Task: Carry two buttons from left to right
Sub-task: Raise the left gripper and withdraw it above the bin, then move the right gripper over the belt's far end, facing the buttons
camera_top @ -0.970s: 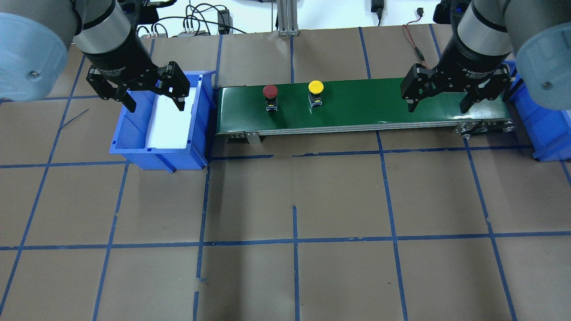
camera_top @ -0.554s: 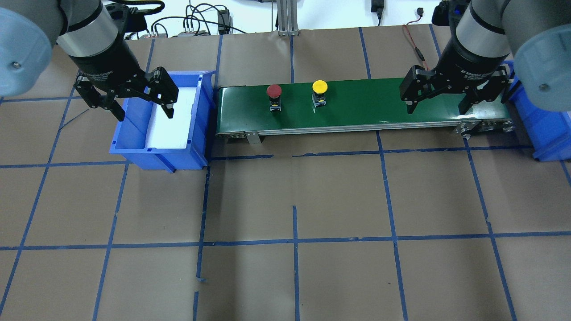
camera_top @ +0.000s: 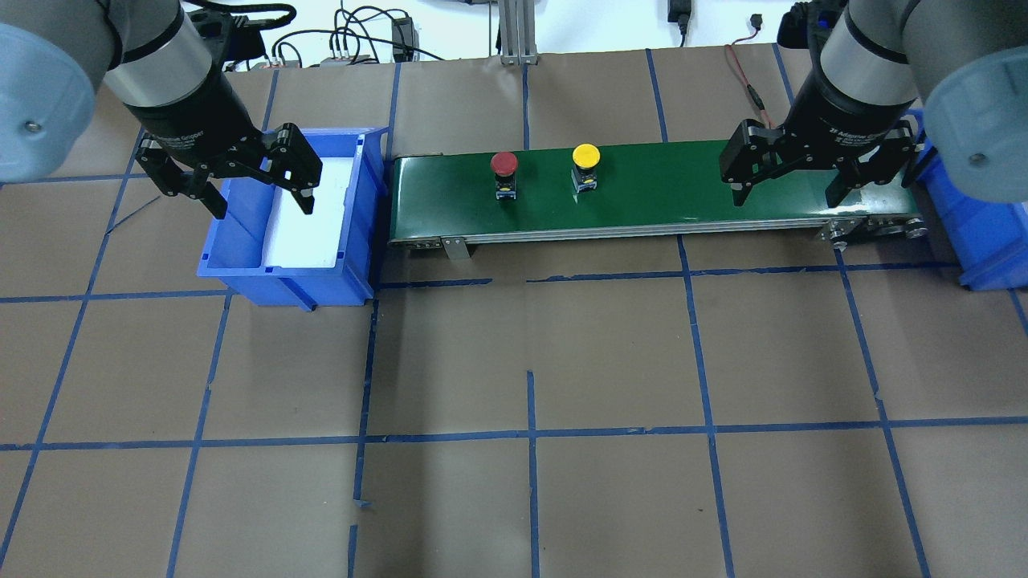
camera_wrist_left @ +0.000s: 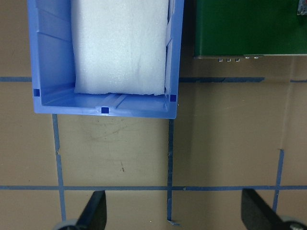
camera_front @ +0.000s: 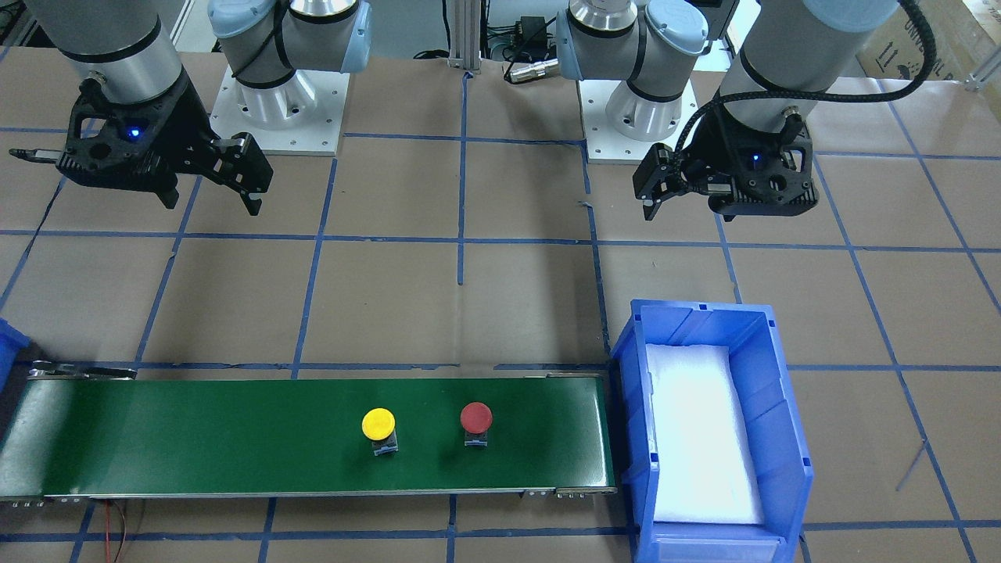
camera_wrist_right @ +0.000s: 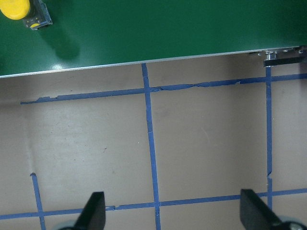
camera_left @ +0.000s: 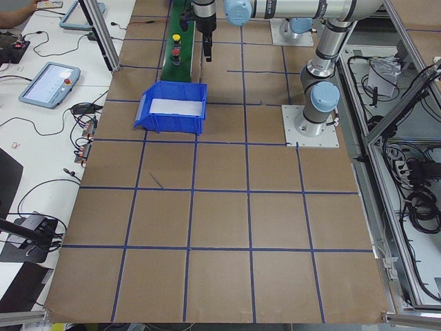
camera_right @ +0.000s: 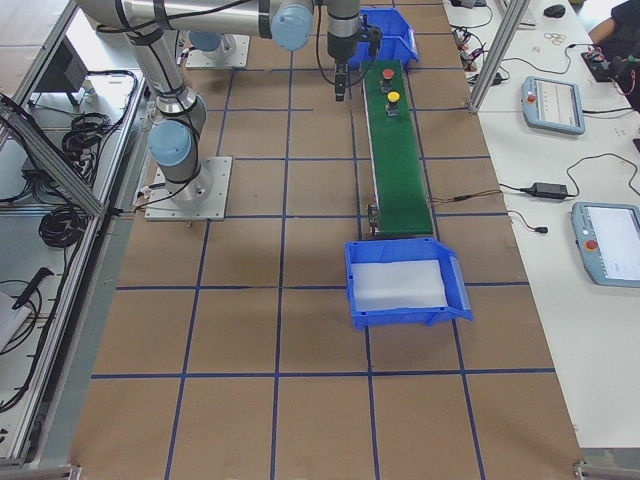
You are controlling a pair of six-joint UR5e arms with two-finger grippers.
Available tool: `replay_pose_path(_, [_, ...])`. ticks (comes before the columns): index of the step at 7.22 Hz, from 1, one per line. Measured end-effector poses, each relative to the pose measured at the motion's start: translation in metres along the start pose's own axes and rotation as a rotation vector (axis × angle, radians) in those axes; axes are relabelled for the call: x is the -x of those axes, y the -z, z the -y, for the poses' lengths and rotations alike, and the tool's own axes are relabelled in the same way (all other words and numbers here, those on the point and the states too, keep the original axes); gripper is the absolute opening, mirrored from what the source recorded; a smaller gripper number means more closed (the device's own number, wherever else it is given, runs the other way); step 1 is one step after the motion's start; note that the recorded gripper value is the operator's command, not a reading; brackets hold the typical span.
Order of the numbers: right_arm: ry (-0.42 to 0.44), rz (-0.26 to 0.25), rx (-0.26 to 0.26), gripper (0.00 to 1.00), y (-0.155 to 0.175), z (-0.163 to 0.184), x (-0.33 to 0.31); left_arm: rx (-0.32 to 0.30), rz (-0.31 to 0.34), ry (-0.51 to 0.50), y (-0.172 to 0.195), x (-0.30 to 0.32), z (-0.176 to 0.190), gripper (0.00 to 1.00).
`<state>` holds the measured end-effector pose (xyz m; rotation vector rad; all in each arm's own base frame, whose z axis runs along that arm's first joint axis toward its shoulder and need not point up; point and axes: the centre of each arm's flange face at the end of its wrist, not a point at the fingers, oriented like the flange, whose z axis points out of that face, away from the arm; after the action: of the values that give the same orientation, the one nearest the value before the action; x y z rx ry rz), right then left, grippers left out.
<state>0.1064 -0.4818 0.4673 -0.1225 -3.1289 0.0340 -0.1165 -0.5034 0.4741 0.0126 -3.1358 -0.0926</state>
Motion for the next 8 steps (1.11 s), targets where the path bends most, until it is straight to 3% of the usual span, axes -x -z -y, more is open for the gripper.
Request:
replay_pose_path(2, [0.0, -0.004, 0.0, 1.0, 0.0, 0.002, 0.0, -0.008, 0.0, 0.002, 0.003, -0.004, 0.0, 1.0])
replay_pose_path(4, [-0.009, 0.001, 0.033, 1.0, -0.019, 0.015, 0.0, -0.018, -0.001, -0.011, 0.008, -0.011, -0.001, 1.0])
replay_pose_path(7, [0.004, 0.007, -0.019, 1.0, -0.071, 0.091, -0.014, -0.017, 0.004, -0.036, 0.009, -0.023, -0.005, 1.0])
replay_pose_path(8, [0.008, 0.011, -0.016, 1.0, -0.087, 0.123, -0.037, -0.018, 0.007, -0.04, 0.009, -0.024, -0.005, 1.0])
